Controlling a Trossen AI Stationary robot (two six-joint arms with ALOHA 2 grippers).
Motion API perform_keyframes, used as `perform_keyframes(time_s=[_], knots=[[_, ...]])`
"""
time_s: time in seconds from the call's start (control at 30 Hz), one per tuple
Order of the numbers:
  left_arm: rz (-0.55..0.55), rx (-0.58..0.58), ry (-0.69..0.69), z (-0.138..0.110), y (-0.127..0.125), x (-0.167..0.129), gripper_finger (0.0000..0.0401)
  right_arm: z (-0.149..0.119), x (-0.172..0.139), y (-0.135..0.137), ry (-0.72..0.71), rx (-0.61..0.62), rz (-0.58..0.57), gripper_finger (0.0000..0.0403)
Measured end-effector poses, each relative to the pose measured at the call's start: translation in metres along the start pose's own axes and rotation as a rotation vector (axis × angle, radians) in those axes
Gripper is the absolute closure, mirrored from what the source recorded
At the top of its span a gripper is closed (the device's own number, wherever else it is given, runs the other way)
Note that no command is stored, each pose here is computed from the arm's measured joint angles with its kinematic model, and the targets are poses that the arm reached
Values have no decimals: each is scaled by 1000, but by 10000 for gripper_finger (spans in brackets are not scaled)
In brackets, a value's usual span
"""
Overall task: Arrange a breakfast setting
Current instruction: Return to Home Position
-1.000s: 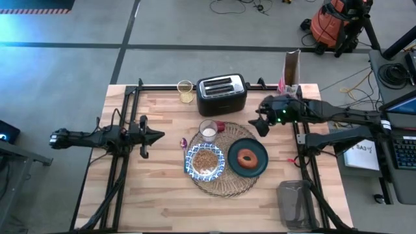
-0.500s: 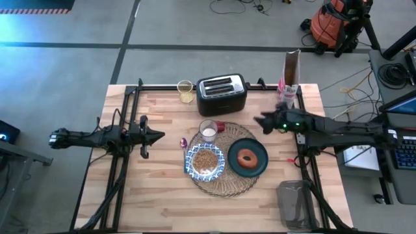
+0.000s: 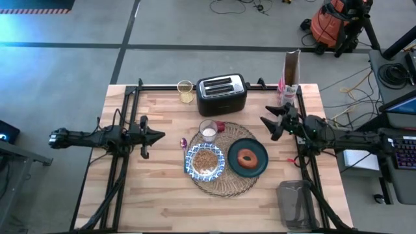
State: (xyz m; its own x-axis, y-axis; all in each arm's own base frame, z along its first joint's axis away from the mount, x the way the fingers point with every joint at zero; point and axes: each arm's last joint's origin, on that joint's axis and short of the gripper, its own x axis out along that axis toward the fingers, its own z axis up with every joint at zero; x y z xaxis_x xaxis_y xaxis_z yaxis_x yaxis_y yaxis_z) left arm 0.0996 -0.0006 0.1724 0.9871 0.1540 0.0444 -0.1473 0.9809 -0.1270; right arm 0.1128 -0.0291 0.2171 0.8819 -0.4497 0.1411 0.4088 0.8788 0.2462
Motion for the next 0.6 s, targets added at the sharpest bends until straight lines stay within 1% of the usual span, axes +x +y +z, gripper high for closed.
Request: perform_keyframes(time_s=[0.17,0.27,0.47,0.6], knots=[[0,0,0,0,0,0,401,-11,-8,-1,3,-3,119,78],[0,0,0,0,0,0,401,-17,-12,-2,1,6,164,78],[0,0,0,0,0,0,401,-22,-18,-5,-23,9,191,78],[0,0,1,0,0,0,401,-21,-21,-5,-40,-34,202,78]])
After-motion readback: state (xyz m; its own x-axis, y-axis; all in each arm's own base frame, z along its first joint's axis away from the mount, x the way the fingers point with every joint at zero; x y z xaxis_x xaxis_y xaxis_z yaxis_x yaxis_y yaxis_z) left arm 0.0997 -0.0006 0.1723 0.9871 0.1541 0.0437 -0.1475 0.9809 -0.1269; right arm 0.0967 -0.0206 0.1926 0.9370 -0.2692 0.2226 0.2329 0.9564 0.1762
